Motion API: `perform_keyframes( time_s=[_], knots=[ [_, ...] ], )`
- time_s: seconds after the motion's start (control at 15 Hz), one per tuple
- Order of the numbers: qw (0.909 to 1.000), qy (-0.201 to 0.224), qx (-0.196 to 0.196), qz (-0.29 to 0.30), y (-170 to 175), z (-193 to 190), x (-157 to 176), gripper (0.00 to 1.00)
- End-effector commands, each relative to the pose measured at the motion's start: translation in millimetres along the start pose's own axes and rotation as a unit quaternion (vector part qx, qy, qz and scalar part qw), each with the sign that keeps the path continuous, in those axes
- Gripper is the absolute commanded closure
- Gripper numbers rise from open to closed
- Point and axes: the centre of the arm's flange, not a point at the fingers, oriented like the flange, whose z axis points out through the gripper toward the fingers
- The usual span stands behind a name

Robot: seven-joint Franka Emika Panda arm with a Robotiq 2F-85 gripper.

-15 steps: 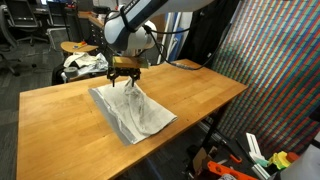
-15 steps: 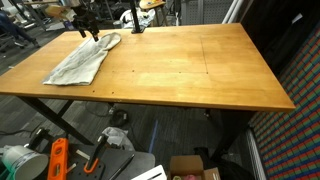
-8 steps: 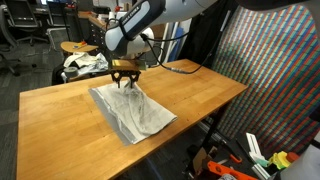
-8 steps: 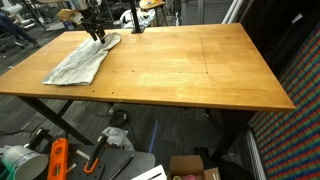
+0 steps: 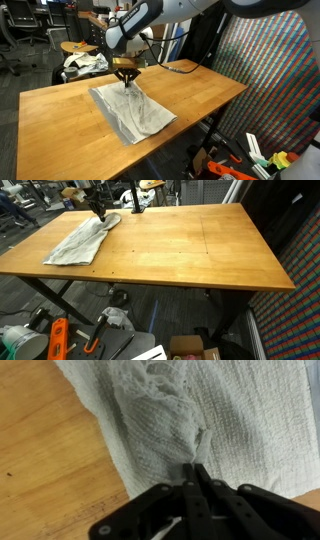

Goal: Fold the cloth

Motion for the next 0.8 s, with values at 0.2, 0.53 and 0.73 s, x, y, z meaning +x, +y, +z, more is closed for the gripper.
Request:
perform_keyframes(
  time_s=[0.2,0.53,0.73],
  knots=[
    [0.9999,-0.006,-0.010,0.010,-7.3,-3.5,16.5,0.94],
    [0.9999,-0.014,-0.006,0.000,-9.0,-24.3,9.9,0.96],
    [0.9998,-0.020,0.004,-0.005,-15.7,-44.2,5.4,0.99]
  ],
)
